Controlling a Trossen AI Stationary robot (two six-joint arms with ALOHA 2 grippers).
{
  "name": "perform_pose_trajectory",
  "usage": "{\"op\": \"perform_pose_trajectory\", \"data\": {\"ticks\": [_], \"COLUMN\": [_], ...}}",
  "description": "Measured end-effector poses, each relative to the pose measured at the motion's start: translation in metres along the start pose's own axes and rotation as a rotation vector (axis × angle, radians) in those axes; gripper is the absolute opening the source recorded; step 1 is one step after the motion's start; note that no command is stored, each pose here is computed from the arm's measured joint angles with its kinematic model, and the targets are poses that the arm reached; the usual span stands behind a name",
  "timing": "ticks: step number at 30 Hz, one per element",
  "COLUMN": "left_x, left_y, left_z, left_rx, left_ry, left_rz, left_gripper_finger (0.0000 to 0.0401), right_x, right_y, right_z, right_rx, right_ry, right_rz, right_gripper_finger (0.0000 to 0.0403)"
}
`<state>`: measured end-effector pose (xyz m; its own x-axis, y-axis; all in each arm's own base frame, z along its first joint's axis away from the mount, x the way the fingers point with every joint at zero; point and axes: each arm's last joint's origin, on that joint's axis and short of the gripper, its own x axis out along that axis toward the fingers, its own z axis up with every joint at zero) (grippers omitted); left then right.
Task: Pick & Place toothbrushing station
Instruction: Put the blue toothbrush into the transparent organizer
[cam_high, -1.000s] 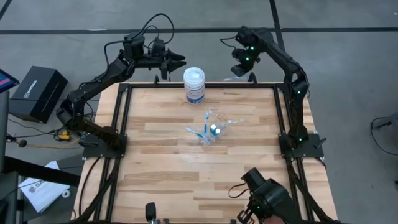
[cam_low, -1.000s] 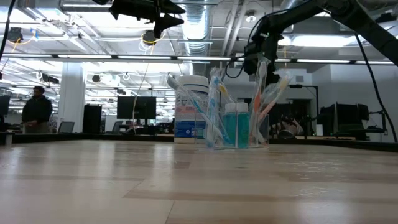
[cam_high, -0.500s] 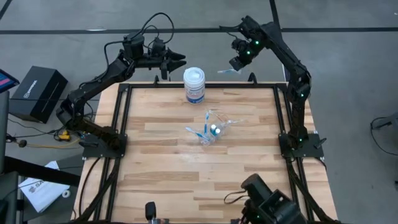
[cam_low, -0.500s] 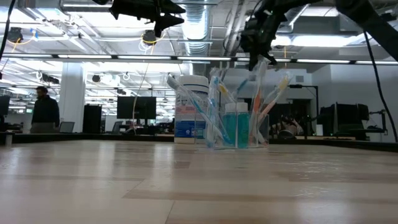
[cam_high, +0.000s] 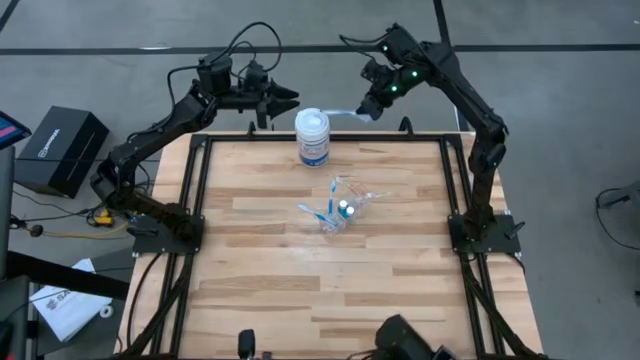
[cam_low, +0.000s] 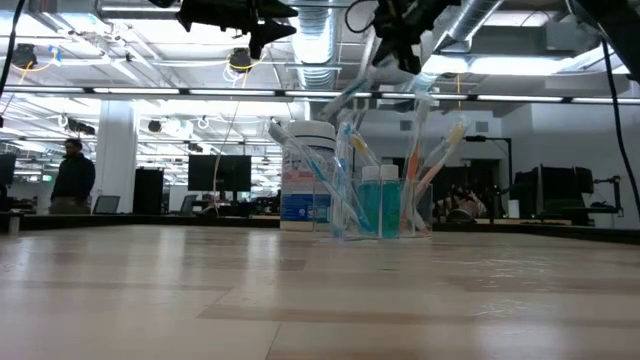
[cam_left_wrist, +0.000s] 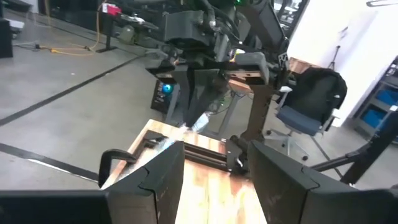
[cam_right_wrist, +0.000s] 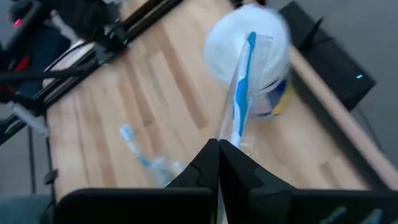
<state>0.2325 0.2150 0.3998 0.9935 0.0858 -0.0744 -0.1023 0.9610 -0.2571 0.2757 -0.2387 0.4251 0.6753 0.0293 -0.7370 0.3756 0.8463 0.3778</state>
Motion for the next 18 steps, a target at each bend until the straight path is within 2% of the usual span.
{"op": "perform_pose_trajectory", "data": {"ticks": [8, 18], "left_x": [0.002, 0.0], "left_y": [-0.002, -0.003], "left_z": [-0.003, -0.028], "left_rx": [-0.021, -0.016], "left_ry": [0.029, 0.236], "left_rz": [-0.025, -0.056], "left_gripper_finger": [0.0172, 0.0172], "right_x": [0.018, 0.023], "right_y": [0.039, 0.069], "right_z": [-0.006, -0.011], "right_rx": [-0.082, -0.124], "right_ry": [0.085, 0.116], "right_rz": [0.112, 0.217], "right_gripper_finger": [0.0, 0.0]}}
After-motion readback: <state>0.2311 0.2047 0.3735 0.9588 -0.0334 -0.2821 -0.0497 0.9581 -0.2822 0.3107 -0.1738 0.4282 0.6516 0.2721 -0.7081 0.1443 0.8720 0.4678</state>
